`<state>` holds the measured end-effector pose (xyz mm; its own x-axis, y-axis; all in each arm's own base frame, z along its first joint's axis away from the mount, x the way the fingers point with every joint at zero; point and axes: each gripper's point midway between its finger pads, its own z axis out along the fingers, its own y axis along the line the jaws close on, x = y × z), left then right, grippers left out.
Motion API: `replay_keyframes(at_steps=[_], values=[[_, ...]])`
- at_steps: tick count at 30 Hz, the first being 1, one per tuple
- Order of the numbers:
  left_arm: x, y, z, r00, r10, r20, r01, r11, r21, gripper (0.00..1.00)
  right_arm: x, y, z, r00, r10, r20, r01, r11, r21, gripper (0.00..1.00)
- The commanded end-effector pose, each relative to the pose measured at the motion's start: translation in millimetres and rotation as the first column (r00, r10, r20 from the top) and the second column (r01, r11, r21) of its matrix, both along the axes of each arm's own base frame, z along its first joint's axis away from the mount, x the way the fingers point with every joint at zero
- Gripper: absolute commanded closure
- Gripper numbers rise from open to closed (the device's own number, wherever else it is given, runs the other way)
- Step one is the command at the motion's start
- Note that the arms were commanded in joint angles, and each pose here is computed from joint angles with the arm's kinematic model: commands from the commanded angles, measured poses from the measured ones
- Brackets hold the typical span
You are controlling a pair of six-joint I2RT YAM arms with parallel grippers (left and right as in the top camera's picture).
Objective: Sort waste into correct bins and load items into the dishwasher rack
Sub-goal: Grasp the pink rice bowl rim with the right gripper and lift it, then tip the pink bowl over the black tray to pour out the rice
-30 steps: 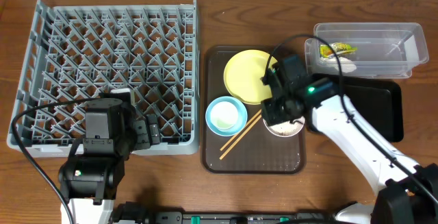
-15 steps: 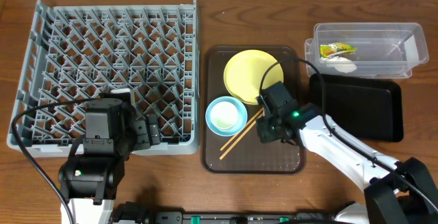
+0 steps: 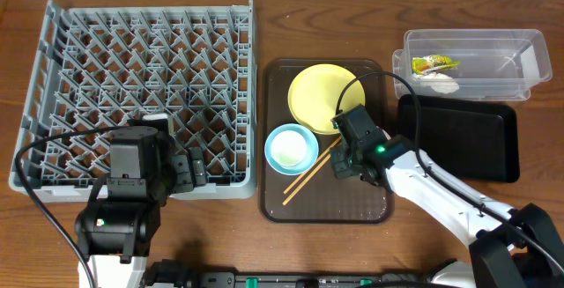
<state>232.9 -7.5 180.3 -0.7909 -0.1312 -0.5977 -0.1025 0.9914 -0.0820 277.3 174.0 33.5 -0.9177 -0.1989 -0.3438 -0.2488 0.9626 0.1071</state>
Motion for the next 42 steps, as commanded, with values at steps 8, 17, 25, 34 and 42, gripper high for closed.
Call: replay_keyframes(at_steps=[8, 17, 25, 34, 42], values=[[2.1, 1.9, 8.7, 1.000, 0.007, 0.021, -0.007, 1.000, 0.003, 0.07, 29.7, 17.8, 89.5, 0.993, -0.069, 0.098, 0.040, 0.962, 0.271, 0.99], [2.2, 1.9, 8.8, 1.000, 0.006, 0.022, -0.006, 1.000, 0.003, 0.07, 40.5, -36.0, 124.0, 0.981, -0.196, 0.010, 0.167, 0.858, 0.487, 0.99], [2.2, 1.9, 8.8, 1.000, 0.007, 0.022, -0.007, 1.000, 0.003, 0.07, 53.0, -93.2, 137.6, 0.958, -0.285, -0.021, 0.237, 0.753, 0.613, 0.99], [2.2, 1.9, 8.8, 1.000, 0.006, 0.022, -0.006, 1.000, 0.003, 0.07, 55.9, -143.2, 134.2, 0.936, -0.342, -0.087, 0.296, 0.627, 0.721, 0.99], [2.2, 1.9, 8.8, 1.000, 0.007, 0.022, -0.007, 1.000, 0.003, 0.07, 63.9, -165.6, 119.4, 0.934, -0.319, -0.162, 0.303, 0.462, 0.834, 0.99]])
